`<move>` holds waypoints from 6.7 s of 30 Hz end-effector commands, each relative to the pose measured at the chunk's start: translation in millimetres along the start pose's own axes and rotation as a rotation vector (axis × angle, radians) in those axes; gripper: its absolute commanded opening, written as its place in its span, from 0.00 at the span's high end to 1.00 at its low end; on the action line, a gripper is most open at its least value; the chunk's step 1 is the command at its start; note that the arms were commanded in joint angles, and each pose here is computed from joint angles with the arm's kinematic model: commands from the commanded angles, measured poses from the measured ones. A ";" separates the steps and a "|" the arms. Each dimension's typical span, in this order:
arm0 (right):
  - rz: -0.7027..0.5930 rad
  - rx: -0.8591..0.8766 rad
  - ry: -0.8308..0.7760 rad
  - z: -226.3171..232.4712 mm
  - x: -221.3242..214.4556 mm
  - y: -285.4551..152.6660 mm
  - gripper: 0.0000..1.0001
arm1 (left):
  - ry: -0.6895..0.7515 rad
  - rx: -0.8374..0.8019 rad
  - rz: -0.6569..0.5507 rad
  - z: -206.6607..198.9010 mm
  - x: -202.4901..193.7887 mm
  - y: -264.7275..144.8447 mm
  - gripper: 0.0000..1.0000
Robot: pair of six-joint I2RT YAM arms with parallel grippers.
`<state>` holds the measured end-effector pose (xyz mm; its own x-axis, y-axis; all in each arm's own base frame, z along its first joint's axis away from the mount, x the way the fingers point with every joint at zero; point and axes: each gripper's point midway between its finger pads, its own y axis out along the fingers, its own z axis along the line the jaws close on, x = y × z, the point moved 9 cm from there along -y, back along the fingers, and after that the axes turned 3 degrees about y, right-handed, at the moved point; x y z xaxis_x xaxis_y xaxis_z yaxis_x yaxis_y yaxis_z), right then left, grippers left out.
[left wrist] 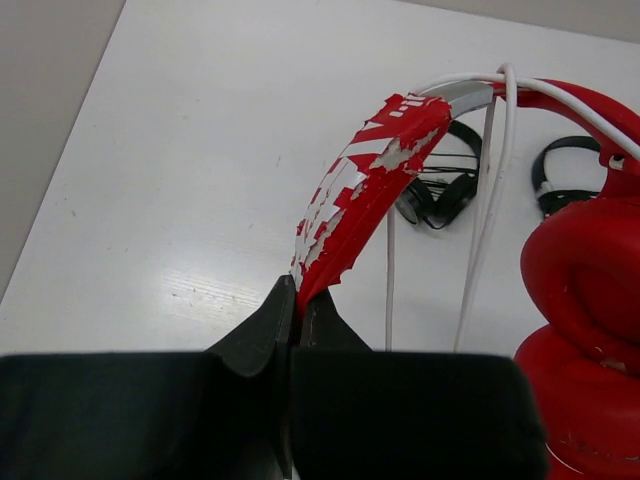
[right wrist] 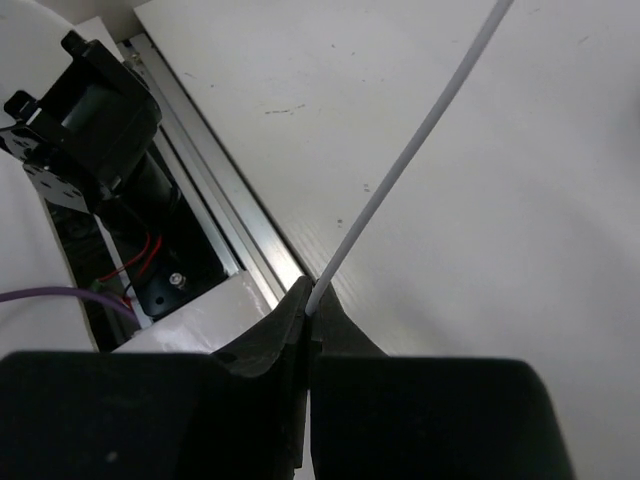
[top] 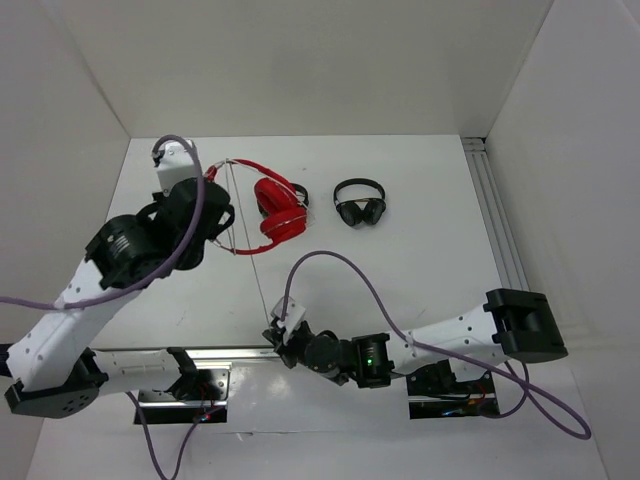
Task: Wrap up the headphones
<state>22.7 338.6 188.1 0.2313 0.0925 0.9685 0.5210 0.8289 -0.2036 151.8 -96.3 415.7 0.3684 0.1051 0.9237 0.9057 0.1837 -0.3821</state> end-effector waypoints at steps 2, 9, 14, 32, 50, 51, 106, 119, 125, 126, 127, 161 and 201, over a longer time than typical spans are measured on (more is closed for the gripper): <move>-0.006 -0.024 -0.040 0.2 12.4 -7.7 1.00 | -0.116 -0.028 -0.050 -29.3 15.9 38.2 1.00; -0.017 0.047 -0.110 9.1 42.7 -6.9 1.00 | -0.057 0.042 0.054 -41.6 -10.7 93.0 1.00; 0.010 -0.035 -0.209 -9.5 64.4 2.3 1.00 | 0.070 0.053 0.170 -45.3 -54.6 112.5 1.00; -0.033 -0.462 -0.466 -87.3 149.7 -21.2 0.96 | 0.527 -0.455 0.325 -69.6 -153.6 64.9 1.00; -0.094 -0.393 -0.307 -162.7 147.6 -29.1 1.00 | 0.595 -0.493 0.398 -62.1 -179.4 35.9 1.00; -0.075 -0.391 -0.298 -165.3 140.9 -25.9 1.00 | 0.595 -0.505 0.390 -62.0 -178.7 33.0 1.00; -0.194 0.171 0.082 -176.6 38.9 -29.4 0.50 | 0.169 -0.866 0.065 -66.1 -107.0 -12.0 1.00; -0.172 0.143 0.104 -182.4 28.3 -32.5 0.22 | 0.124 -0.833 0.071 -62.5 -110.8 -10.3 1.00; -0.115 0.212 0.111 -182.8 9.2 -30.4 0.00 | 0.082 -0.783 0.065 -60.6 -107.1 -8.8 1.00; -0.109 0.221 0.112 -182.6 7.5 -29.0 0.00 | 0.082 -0.782 0.065 -60.6 -107.1 -8.8 1.00; -0.112 0.222 0.119 -182.2 5.9 -29.7 0.00 | 0.072 -0.774 0.064 -60.5 -106.8 -8.4 1.00; 0.151 -0.943 0.599 -255.9 -79.6 -38.2 0.00 | -0.096 -0.435 0.069 -46.9 -95.6 10.1 1.00; -0.187 -0.834 0.689 -223.7 26.5 -127.9 0.05 | -0.027 -0.352 0.576 -129.5 -278.3 162.2 1.00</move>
<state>148.0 109.0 209.0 0.3381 -0.5566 0.7589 0.9351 0.1077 -0.3376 203.3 -201.1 92.8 0.8360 0.0365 0.5475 0.5458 -0.1576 -0.8230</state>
